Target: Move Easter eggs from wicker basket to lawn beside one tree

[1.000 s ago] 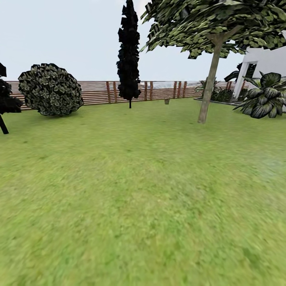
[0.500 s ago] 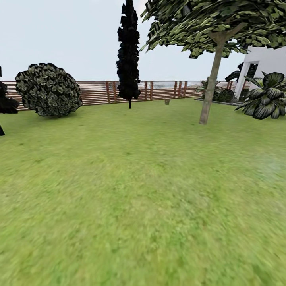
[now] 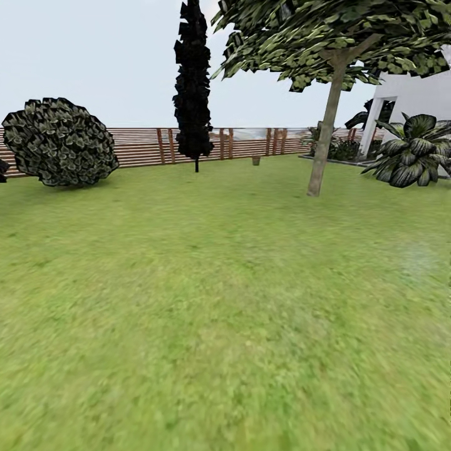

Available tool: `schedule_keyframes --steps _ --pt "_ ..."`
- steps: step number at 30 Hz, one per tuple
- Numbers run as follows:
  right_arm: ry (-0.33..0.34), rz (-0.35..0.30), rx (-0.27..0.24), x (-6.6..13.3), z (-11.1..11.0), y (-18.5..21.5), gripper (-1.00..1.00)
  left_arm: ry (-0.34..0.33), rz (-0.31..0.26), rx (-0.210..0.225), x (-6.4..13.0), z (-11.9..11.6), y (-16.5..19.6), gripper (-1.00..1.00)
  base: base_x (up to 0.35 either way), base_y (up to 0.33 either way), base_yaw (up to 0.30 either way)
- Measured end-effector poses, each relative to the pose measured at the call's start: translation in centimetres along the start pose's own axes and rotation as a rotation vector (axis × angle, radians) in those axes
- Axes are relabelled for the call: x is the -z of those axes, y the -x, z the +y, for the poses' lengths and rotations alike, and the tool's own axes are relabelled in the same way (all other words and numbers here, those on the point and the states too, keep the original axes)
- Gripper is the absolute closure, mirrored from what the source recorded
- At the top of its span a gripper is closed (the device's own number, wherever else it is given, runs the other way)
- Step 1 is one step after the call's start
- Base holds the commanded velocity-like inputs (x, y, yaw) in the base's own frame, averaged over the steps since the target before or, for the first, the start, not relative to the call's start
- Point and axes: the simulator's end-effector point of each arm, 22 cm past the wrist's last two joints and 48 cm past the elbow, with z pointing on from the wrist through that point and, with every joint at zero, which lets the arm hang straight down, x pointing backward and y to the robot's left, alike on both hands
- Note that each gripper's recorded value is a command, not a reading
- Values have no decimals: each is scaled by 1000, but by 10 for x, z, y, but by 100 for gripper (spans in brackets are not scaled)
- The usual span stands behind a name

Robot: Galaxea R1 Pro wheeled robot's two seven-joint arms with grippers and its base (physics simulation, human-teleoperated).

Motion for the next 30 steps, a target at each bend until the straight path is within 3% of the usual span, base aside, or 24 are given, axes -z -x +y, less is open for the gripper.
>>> schedule_keyframes --steps 30 --pt "2 -1 1 0 1 0 -100 0 0 0 0 0 0 -100 335 0 -25"
